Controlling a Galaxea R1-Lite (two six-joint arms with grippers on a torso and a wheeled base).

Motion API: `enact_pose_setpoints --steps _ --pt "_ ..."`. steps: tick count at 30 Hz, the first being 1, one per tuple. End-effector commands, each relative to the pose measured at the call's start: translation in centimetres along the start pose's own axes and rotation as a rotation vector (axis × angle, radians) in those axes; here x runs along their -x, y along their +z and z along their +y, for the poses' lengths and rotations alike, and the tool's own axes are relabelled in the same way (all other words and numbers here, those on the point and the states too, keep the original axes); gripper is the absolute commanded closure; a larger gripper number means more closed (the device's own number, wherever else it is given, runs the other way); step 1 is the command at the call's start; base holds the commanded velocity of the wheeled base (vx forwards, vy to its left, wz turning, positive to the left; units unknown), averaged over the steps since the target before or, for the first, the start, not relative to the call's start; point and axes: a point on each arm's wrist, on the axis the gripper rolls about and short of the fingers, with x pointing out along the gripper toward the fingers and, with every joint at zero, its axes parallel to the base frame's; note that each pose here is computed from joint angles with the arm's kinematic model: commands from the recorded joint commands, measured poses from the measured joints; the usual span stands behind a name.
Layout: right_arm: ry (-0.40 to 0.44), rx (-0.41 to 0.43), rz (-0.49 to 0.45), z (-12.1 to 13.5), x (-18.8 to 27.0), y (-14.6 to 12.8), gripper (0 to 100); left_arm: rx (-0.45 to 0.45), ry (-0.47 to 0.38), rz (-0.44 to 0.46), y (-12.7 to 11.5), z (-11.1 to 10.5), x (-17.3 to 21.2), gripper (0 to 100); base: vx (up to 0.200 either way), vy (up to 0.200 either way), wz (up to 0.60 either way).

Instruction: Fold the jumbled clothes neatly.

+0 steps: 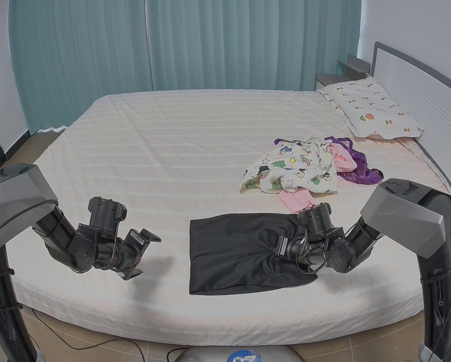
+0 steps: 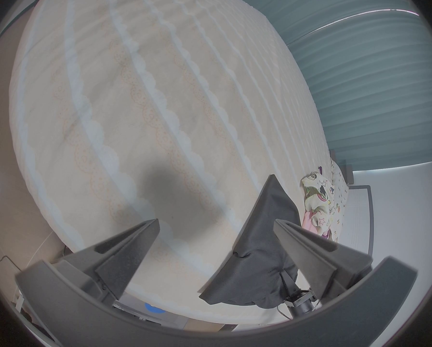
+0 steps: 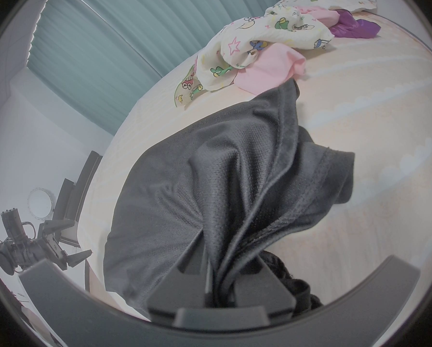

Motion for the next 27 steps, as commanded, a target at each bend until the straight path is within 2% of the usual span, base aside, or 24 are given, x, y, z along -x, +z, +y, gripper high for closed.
enact_pose_setpoints --steps 1,7,11,18,27 --pt "0.005 -0.006 -0.017 0.1 1.4 0.6 100 0.002 -0.001 0.001 0.0 0.0 0.0 0 0.0 0.0 0.0" --pt "0.008 -0.028 -0.008 -0.8 4.1 1.1 100 -0.005 0.003 0.0 0.0 0.1 0.0 0 0.0 0.0 0.0" --pt "-0.014 -0.043 -0.005 -1.7 4.7 1.1 100 -0.002 0.001 0.0 0.0 0.0 0.0 0 0.0 0.0 0.0" --pt "-0.013 -0.041 0.002 -1.6 4.6 0.8 100 -0.003 0.004 0.001 0.0 0.1 0.0 0 0.0 0.0 0.0" --pt "-0.03 -0.07 -0.022 -2.8 6.1 1.8 100 0.0 0.002 0.002 0.0 0.1 0.0 0 0.0 0.0 0.0"
